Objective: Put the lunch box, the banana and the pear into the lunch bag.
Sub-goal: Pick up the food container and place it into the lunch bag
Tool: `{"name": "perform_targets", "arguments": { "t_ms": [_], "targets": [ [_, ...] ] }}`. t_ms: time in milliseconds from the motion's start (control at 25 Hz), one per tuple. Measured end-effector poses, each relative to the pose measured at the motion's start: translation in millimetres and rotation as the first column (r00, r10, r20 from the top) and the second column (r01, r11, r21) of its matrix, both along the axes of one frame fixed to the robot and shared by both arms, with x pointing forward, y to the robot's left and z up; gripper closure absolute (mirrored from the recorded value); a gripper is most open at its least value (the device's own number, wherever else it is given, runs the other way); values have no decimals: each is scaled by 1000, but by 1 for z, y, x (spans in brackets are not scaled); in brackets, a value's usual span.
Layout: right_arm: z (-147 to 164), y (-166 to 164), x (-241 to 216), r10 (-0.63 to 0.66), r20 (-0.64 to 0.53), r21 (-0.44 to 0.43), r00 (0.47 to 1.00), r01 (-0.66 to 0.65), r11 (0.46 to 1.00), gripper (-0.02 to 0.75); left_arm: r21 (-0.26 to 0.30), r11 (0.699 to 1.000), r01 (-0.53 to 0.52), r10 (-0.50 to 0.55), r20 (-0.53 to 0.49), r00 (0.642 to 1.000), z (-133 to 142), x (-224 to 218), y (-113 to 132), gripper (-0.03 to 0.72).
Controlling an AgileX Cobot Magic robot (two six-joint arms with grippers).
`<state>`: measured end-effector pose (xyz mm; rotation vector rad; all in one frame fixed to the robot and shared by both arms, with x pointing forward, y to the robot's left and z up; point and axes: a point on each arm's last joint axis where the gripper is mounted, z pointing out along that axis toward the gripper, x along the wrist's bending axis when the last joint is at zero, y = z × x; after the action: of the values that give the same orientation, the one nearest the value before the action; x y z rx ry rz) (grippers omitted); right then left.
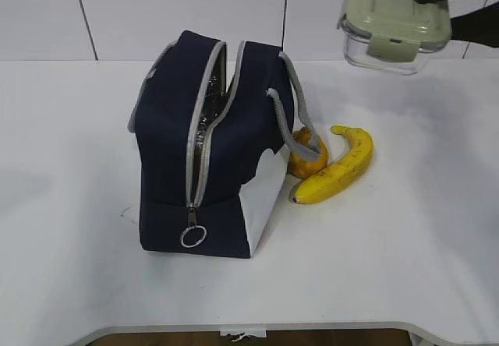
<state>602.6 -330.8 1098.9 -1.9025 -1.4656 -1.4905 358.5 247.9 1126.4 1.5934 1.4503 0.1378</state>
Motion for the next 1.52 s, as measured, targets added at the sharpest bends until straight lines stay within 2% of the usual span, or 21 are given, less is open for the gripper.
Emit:
{"name": "perform_targets", "arguments": {
  "t_ms": [200,320,480,760,920,1080,1280,1360,1440,1520],
  "targets": [
    [1,34,2,88,5,15,996,-88,996,363,19,997,78,-74,-158,985,-7,41,-5,345],
    [1,48,1,128,4,18,992,-128,992,363,8,992,123,-119,-206,971,-13,65,-9,338],
    [2,66,0,176,7,26,984,-176,984,363,-38,985,170,-175,-209,962,-16,93,-16,335],
    [11,91,-1,213,38,127,976,-216,968,363,-89,975,205,-218,-184,958,-17,134,-22,335],
    [11,105,-1,228,45,122,973,-232,965,363,-71,970,233,-241,-167,956,-23,149,-34,298],
    [11,119,-1,229,55,111,972,-233,966,363,-38,962,270,-272,-155,950,-32,156,-55,239],
    [10,130,0,215,67,96,974,-220,971,363,-13,960,278,-276,-173,945,-52,167,-74,227],
    [9,132,0,214,68,81,974,-219,972,363,-4,961,277,-273,-187,944,-61,174,-78,229],
    [8,133,0,215,68,75,974,-220,973,363,0,957,289,-283,-202,938,-67,179,-83,263],
    [5,134,1,216,63,72,974,-220,973,363,8,955,298,-290,-201,936,-68,183,-85,375]
  ]
}}
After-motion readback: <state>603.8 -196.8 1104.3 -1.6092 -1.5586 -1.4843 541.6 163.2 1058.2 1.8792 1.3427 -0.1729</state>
